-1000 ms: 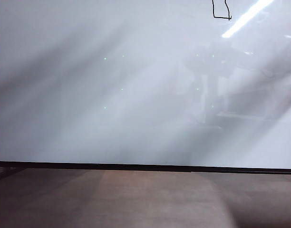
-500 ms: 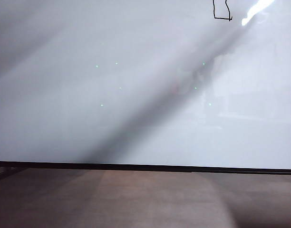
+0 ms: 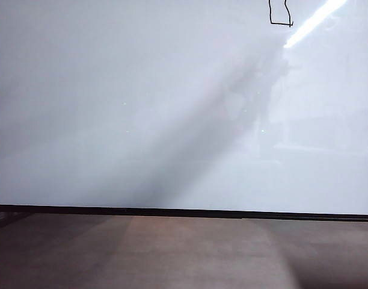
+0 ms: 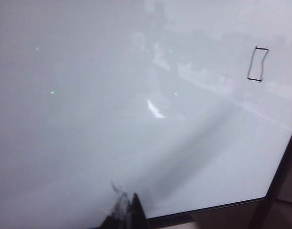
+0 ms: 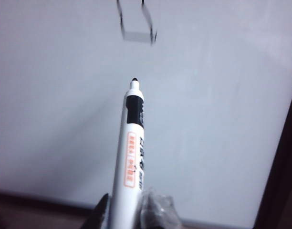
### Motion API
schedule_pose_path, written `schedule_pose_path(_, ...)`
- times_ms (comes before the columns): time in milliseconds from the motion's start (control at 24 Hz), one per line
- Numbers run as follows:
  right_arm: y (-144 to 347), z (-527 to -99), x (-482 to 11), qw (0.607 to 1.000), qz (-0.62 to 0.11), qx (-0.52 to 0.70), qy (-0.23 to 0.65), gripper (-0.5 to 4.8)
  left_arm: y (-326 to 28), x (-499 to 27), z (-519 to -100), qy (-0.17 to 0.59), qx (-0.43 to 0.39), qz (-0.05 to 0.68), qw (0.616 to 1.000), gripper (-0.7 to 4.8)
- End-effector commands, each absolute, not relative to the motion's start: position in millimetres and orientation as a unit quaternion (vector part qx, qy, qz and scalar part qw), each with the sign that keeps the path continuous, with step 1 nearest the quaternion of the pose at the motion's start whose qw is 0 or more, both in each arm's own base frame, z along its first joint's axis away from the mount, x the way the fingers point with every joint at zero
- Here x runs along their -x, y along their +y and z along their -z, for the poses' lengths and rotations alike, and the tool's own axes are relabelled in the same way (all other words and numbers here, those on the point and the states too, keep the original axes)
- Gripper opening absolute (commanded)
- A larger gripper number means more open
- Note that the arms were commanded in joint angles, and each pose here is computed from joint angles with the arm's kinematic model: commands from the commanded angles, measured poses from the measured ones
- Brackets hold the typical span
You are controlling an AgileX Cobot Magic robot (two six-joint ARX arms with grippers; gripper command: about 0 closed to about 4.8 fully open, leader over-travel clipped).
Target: Reach to the right to find the marker pen, pick it up, and write the number 0 on the whiteboard.
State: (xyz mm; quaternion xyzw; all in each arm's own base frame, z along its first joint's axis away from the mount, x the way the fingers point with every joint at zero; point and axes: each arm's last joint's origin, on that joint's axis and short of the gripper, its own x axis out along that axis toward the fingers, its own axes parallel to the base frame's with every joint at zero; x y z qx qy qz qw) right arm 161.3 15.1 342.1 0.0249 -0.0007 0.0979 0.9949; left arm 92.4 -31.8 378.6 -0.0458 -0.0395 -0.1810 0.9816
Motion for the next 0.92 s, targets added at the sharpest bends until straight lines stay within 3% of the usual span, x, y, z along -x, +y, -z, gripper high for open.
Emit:
schedule_pose_path(42,23.2,-321.3,-146.7,0.989,-0.132,-0.061,-0.007,-0.04,-31.6,-92.2,-349.3,-0.024,0.050,0.180,0.982,-0.05)
schedule_pose_path(333,41.4,-262.2,-130.3,0.983,-0.181,-0.023,0.010,-0.04,-39.2,-110.3,-278.2,0.012,0.096,0.204,0.974,-0.05)
schedule_pose_path(583,53.1,-208.5,-125.9,0.973,-0.219,-0.017,0.077,-0.04,-42.5,-118.1,-217.4,0.065,0.115,0.209,0.969,-0.05)
schedule_pose_path(916,54.8,-176.5,-121.0,0.970,-0.213,-0.025,0.110,-0.04,-42.2,-116.8,-172.3,0.113,0.110,0.205,0.966,-0.05)
